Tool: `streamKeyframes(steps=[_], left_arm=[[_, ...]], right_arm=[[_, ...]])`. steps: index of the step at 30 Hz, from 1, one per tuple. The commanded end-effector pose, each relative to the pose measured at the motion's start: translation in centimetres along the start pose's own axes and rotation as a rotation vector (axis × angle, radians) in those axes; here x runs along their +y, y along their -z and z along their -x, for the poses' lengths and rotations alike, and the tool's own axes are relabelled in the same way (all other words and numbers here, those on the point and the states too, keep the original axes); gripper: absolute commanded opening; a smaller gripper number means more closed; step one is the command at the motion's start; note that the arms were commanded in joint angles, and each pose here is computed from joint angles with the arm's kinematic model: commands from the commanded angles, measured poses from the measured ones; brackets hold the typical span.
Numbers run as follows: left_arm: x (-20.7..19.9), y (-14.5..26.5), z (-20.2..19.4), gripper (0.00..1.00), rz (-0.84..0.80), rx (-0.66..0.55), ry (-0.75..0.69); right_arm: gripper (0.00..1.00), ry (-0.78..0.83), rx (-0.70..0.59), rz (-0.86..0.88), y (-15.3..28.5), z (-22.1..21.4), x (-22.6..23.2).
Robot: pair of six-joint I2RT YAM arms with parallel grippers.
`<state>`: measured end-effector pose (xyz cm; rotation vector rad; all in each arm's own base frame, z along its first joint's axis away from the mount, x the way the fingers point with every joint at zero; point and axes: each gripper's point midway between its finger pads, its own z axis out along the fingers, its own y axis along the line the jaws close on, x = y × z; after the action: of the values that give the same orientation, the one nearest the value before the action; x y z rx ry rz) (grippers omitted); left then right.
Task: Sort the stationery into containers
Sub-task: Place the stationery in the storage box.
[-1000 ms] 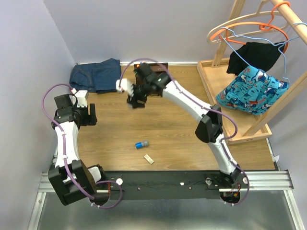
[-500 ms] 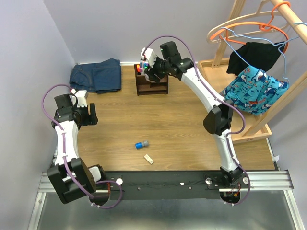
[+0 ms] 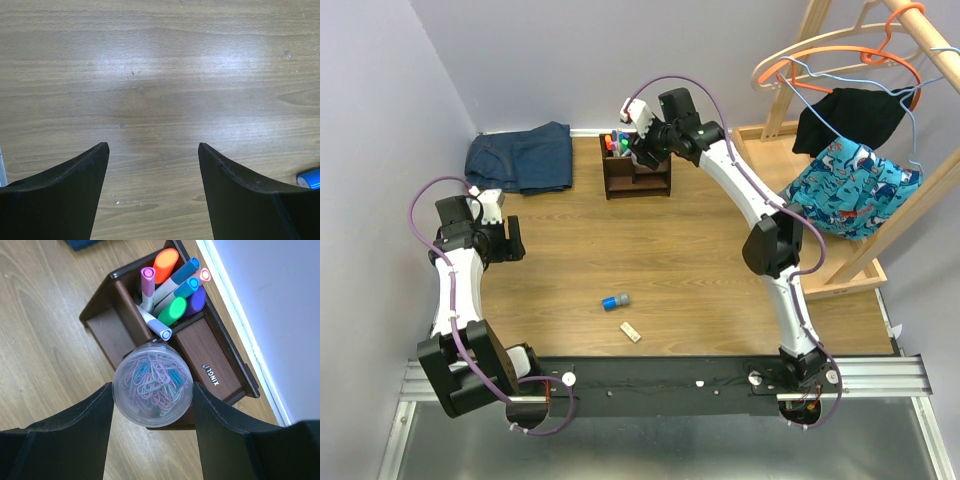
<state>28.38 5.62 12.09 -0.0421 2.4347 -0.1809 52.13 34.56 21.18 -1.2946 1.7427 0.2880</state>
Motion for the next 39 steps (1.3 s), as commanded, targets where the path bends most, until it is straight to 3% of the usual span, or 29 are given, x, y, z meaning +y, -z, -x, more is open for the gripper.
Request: streamKeyframes(steps=[1,24,39], left_arm=[[-0.1,0.2,1.4,0.81,-0.015,-0.044,0.0],[-0.1,-0.8,0.9,0.81,-0.034,-0.027,0.024],[-0.1,-0.7,0.5,0.82,-0.028,-0.021,0.018]], right_arm=[[0.62,0.009,-0.002,-0.06,-1.3,-0.6,-1.6],[0.6,-0.028,-0.012,-0.083,1.0,-0.3,-2.9],[0.6,-0.039,0.006,-0.062,-1.2,-1.9,-2.5]])
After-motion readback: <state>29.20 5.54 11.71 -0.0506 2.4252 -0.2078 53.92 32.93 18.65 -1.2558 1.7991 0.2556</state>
